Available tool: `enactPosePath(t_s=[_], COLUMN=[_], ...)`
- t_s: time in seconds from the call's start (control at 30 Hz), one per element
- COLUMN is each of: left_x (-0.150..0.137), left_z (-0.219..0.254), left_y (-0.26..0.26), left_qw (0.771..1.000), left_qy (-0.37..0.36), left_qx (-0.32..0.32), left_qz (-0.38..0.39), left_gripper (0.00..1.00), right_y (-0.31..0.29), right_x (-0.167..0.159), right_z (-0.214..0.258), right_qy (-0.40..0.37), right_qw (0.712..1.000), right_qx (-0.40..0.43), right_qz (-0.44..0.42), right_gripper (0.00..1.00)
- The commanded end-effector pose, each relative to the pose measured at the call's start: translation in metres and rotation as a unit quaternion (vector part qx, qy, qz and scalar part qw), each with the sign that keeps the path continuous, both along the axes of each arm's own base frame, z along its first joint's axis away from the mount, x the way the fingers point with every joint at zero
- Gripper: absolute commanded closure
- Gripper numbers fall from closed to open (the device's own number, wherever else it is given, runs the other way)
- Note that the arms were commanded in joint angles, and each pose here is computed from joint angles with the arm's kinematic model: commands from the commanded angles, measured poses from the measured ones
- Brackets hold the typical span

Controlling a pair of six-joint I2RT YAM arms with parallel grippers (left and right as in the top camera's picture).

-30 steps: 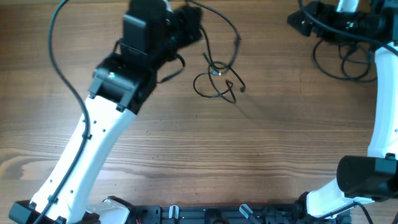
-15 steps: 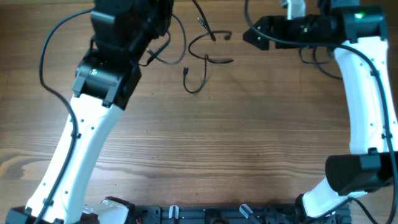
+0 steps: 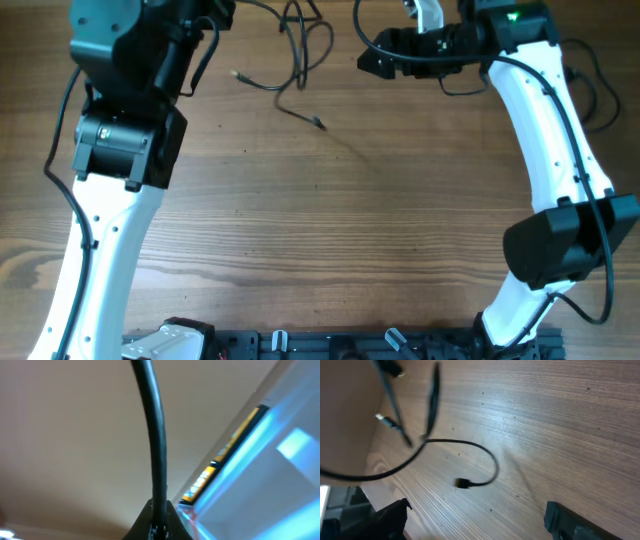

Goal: Untangle cables

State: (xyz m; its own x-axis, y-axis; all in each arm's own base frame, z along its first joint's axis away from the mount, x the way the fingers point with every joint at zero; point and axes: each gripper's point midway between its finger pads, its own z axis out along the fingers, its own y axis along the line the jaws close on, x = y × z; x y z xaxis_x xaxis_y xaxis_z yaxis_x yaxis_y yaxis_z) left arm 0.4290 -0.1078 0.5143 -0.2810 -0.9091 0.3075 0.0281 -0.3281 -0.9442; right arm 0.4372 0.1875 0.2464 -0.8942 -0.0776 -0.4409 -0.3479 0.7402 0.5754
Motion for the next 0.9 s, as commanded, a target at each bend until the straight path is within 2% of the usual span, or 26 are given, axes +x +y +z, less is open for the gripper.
enactPosePath(t_s=[0.0, 0.1, 0.17, 0.27, 0.37, 0.43, 0.53, 0.67, 0.87], left_x=[-0.017, -0.018, -0.026, -0.039, -0.039, -0.037, -0.036, -0.044, -0.052], left_z=[0.009, -0.053, -0.112, -0.161, -0.164, -0.162, -0.164, -0.175, -0.195], left_y=[-0.012, -0.019, -0.008, -0.011, -0.017, -0.014, -0.009, -0.007, -0.004], left_qw=[0.999, 0.992, 0.97, 0.942, 0.94, 0.942, 0.941, 0.931, 0.914], left_qy=[0.0, 0.108, 0.221, 0.324, 0.327, 0.324, 0.327, 0.353, 0.389], left_qx=[-0.018, 0.062, 0.097, 0.09, 0.087, 0.085, 0.087, 0.094, 0.112], left_qz=[-0.03, -0.024, 0.002, -0.016, -0.036, -0.031, -0.026, -0.026, -0.029], left_gripper=[0.96, 0.96, 0.96, 0.96, 0.96, 0.96, 0.96, 0.96, 0.96], right_y=[0.002, -0.001, -0.004, 0.0, 0.018, 0.035, 0.06, 0.079, 0.111], right_x=[0.006, 0.008, 0.009, 0.007, -0.002, -0.013, -0.037, -0.053, -0.069], right_z=[0.002, 0.0, -0.002, -0.002, 0.006, 0.018, 0.041, 0.061, 0.069], right_qy=[0.035, 0.051, 0.051, 0.045, 0.008, -0.042, -0.136, -0.196, -0.228], right_qw=[0.998, 0.996, 0.995, 0.996, 1.0, 0.993, 0.958, 0.921, 0.897], right_qx=[0.022, 0.02, 0.011, 0.012, 0.028, 0.054, 0.112, 0.161, 0.171], right_qz=[-0.05, -0.076, -0.083, -0.071, 0.006, 0.093, 0.228, 0.295, 0.339], right_gripper=[0.12, 0.13, 0.13, 0.13, 0.13, 0.13, 0.13, 0.13, 0.14])
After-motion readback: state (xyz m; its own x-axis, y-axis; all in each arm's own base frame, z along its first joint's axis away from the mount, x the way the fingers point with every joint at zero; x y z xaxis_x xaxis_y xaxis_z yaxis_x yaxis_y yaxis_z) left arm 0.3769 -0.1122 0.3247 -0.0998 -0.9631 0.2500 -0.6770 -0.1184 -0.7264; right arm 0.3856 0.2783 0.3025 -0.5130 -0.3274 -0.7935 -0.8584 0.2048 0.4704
